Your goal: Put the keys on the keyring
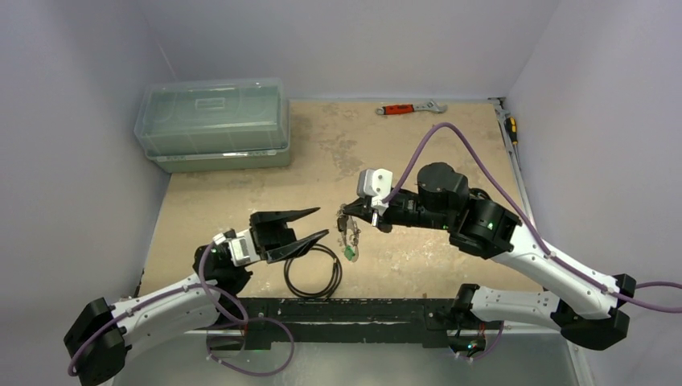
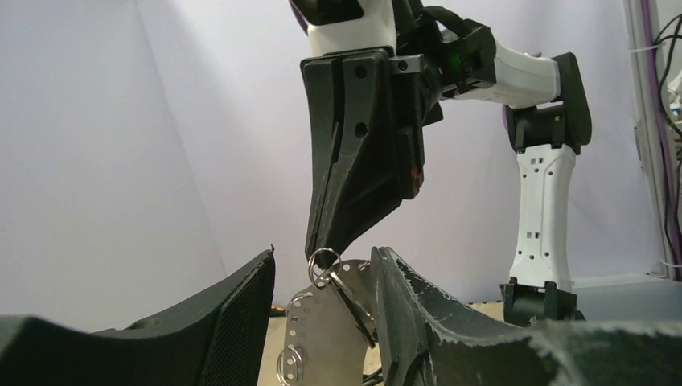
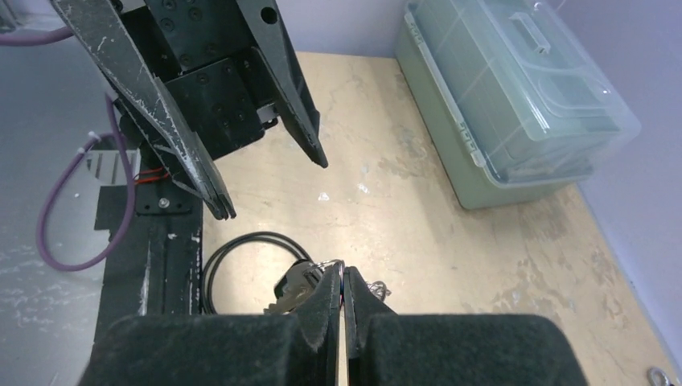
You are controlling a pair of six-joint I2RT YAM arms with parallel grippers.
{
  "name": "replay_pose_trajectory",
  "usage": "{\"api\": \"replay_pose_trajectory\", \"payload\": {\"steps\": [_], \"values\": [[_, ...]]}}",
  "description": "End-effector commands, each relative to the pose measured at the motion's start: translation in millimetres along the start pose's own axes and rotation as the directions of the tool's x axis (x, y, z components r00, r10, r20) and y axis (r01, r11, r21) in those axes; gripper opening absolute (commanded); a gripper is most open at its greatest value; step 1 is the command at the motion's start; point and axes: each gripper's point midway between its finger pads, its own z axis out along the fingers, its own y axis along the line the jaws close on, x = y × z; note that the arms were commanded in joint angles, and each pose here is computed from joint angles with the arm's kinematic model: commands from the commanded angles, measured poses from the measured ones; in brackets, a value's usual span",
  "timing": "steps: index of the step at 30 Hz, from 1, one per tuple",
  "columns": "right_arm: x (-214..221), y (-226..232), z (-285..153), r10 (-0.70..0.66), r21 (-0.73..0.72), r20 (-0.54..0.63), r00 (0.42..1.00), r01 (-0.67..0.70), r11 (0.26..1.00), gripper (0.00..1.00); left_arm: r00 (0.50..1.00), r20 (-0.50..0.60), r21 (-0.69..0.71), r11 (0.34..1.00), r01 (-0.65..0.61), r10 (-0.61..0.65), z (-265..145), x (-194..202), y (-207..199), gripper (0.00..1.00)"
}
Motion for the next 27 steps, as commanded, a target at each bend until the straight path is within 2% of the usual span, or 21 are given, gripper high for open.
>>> {"api": "replay_pose_trajectory", "payload": {"steps": [1,5,15,22,24,27], "values": [[-17,-20,-2,-0.029,0.098,0.055,0.998,0.024,0.995,0.0,0.997,-0.04,-0.083,0.995,0.055,-0.059,0,6,12,0.46],[-15,-22,1,-0.022,0.106,0.047,0.999,0.017,0.994,0.0,0.992,-0.099,-0.11,0.991,0.073,-0.084,2,22,17,0.43],[-6,-25,7,-0.006,0.125,0.01,1.0,0.005,0.992,0.0,0.983,-0.147,-0.067,0.992,0.106,-0.115,20,37,17,0.34],[-5,-25,6,-0.006,0.131,0.007,1.0,0.005,0.991,0.0,0.969,-0.211,-0.086,0.99,0.11,-0.126,22,55,22,0.16],[-8,-25,4,-0.01,0.136,0.017,1.0,0.008,0.991,0.0,0.966,-0.229,-0.1,0.99,0.102,-0.122,20,58,24,0.17],[-12,-26,-1,-0.015,0.143,0.034,0.999,0.01,0.99,0.0,0.962,-0.248,-0.126,0.988,0.088,-0.117,15,60,27,0.3]]}}
